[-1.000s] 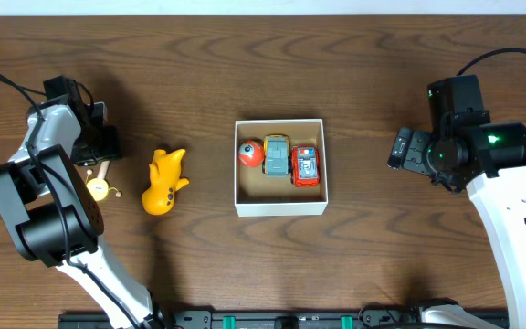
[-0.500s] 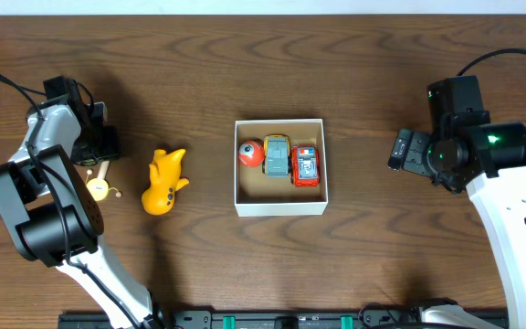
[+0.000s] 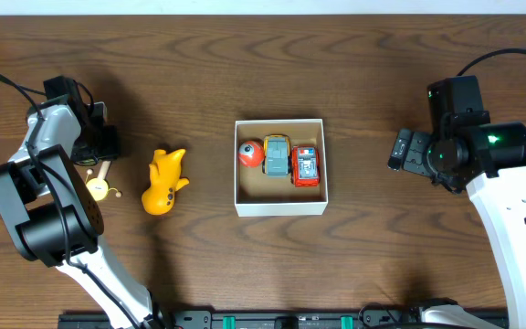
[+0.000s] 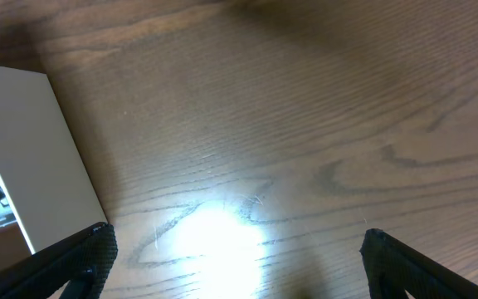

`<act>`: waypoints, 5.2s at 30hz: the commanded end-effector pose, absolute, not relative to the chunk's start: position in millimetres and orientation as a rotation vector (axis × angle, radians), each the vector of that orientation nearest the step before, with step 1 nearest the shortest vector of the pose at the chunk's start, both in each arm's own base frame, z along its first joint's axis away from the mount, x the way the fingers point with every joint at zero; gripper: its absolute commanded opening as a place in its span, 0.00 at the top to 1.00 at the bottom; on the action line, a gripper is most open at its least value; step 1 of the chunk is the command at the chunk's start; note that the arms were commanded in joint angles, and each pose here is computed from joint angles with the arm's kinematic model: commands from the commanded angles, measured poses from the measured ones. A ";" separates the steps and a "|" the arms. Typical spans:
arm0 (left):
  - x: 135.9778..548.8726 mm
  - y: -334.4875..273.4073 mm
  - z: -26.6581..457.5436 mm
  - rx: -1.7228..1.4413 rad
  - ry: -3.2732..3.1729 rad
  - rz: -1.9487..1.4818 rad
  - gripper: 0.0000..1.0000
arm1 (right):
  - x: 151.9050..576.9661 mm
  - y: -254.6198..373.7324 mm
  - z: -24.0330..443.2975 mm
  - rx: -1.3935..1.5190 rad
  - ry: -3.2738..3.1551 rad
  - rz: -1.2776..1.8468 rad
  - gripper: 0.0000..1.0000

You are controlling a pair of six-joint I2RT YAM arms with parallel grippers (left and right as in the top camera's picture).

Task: Pack container
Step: 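Lower the left gripper and grasp the white toy's handle, then carry the white toy right and drop it into the box, then withdraw the left gripper and grasp the orange duck toy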

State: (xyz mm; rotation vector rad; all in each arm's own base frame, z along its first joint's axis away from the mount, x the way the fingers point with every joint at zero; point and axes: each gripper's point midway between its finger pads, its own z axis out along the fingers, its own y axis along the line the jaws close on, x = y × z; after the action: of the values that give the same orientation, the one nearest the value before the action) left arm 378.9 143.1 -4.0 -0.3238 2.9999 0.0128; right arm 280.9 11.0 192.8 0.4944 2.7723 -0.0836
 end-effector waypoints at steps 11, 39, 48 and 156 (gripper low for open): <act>362.7 142.6 -22.1 -0.332 3.061 0.019 0.85 | 280.1 8.8 189.3 0.494 2.785 -0.094 0.03; 376.5 148.6 5.5 -0.377 2.987 0.044 0.04 | 280.3 8.7 189.4 0.494 2.784 -0.095 0.02; 338.6 147.7 7.6 -0.747 3.037 0.019 0.02 | 281.8 8.4 189.9 0.494 2.777 -0.096 0.02; 282.6 -254.1 77.7 1.581 2.533 -0.087 0.45 | 276.9 7.9 188.5 0.494 2.797 -0.105 0.01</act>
State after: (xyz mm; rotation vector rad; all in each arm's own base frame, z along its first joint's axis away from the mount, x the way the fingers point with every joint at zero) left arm 282.9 -253.6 74.7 1.5688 2.5428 -0.0808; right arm 277.6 10.5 191.4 0.4953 2.7870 -0.0912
